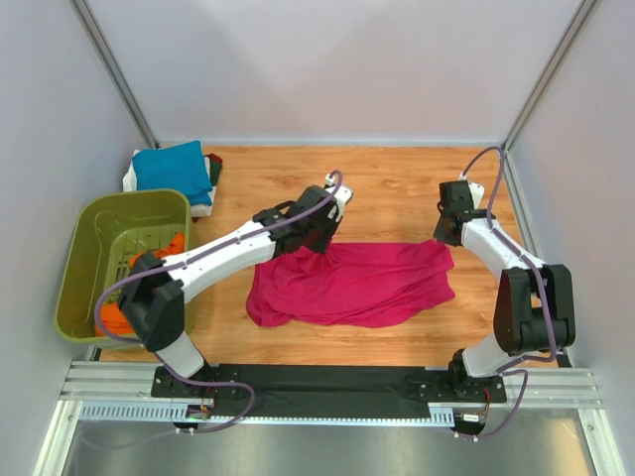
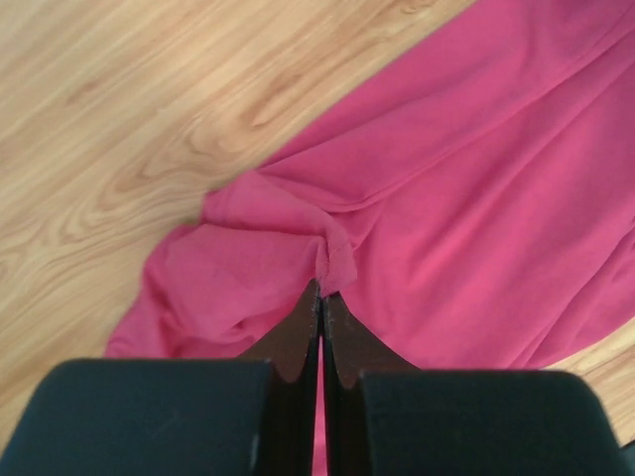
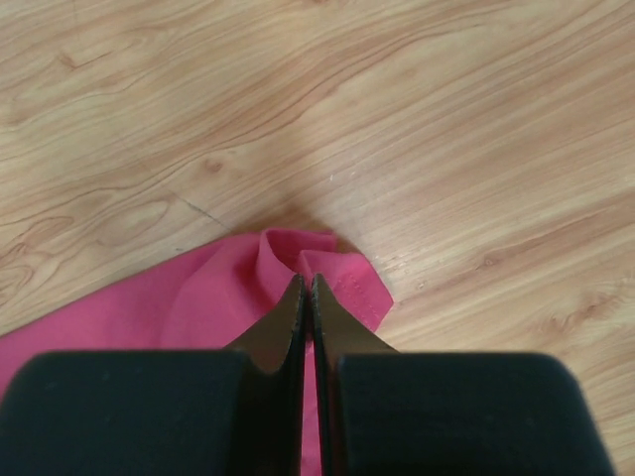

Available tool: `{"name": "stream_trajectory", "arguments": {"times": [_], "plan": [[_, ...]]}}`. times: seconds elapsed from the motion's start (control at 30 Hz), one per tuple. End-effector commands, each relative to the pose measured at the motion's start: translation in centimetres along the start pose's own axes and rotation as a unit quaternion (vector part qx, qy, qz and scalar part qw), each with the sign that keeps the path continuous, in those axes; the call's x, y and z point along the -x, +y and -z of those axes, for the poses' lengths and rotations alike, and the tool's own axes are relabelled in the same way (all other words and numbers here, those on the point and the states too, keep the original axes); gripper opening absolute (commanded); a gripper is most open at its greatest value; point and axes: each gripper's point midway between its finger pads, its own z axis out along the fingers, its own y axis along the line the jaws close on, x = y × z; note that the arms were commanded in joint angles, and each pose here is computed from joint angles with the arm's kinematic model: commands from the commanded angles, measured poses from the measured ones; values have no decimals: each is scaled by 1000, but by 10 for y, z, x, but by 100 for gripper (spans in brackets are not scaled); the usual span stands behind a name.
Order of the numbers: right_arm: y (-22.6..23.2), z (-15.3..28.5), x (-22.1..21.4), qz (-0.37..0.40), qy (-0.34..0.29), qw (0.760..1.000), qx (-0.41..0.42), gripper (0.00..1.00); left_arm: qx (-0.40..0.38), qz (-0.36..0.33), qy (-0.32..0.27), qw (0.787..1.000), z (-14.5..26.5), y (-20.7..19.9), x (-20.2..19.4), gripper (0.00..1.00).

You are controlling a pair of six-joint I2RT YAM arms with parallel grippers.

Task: Fold and stack the t-shirts
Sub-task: Flatten the tshirt out

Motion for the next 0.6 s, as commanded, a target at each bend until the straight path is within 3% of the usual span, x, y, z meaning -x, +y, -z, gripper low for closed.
{"name": "stream_trajectory", "arguments": {"times": [0.0,0.17,0.27,0.4,0.43,0.57], "plan": [[-3,4,40,-29,-59,998,-14,0,-21,38,-43,998,-2,-18,37,0],[-19,4,37,-34,-55,997,-33,0,-29,49,-29,998,-13,-26,45,0],[-25,5,38,-38,-56,997,-39,0,-19,43,-15,999,-11,-22,39,5],[-34,9,43,-46,-58,996,-52,0,-1,41,-16,999,13,-11,33,24],[-34,9,43,-47,-58,996,-52,0,-1,36,-13,999,18,-9,26,36],[-33,17,47,-52,-69,996,-38,0,-74,24,-70,995,71,-22,28,46]]}}
